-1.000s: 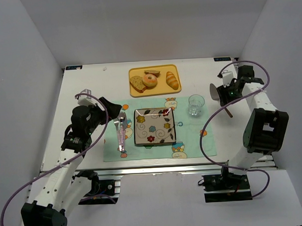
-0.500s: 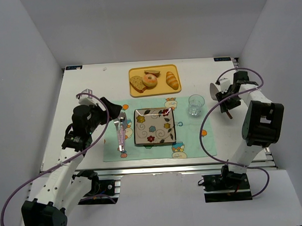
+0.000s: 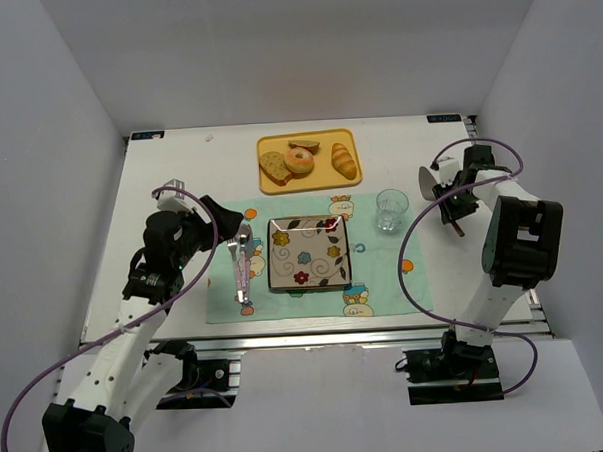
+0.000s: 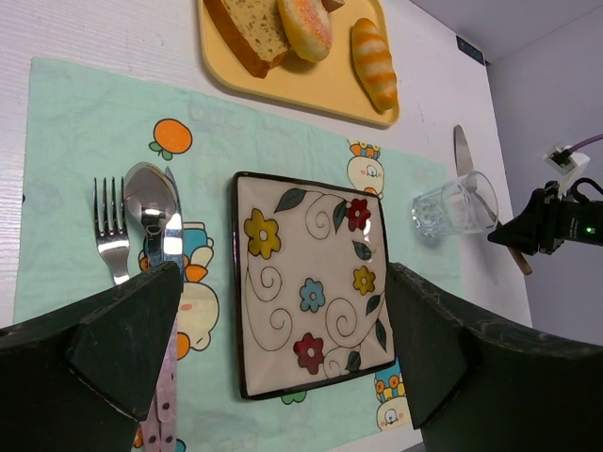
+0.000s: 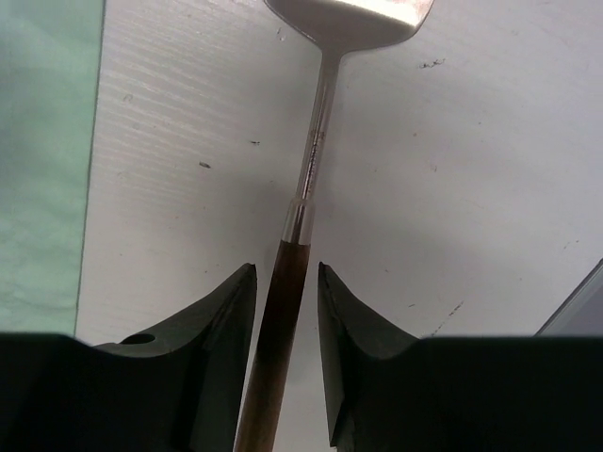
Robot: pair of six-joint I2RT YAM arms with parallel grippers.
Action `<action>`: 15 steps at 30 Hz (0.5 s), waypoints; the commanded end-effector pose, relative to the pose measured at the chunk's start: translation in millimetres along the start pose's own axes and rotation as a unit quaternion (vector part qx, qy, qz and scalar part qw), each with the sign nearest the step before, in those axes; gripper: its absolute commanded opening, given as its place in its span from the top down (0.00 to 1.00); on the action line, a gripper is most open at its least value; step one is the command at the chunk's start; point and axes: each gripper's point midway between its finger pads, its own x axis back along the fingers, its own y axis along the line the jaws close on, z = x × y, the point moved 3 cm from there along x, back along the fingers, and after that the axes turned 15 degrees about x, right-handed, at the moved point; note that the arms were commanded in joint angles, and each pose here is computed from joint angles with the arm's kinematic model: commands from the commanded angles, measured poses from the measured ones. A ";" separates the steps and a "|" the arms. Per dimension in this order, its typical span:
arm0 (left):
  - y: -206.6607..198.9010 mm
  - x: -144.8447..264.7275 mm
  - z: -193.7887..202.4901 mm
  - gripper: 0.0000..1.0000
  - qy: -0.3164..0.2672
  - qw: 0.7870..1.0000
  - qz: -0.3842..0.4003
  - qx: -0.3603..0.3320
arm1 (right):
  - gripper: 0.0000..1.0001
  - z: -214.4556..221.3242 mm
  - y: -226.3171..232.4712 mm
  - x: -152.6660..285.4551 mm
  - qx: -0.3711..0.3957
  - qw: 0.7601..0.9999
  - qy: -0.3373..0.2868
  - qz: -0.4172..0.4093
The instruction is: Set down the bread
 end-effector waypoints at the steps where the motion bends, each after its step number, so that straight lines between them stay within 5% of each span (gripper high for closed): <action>1: -9.9 6.2 -9.0 0.02 -0.014 1.000 0.012 -0.005 | 0.62 3.9 -1.3 -1.6 -0.013 1.000 -0.003 0.018; 15: -9.2 7.8 -8.7 0.02 -0.015 1.000 0.013 -0.003 | 0.63 2.7 -4.7 1.3 -0.050 0.997 -0.027 0.047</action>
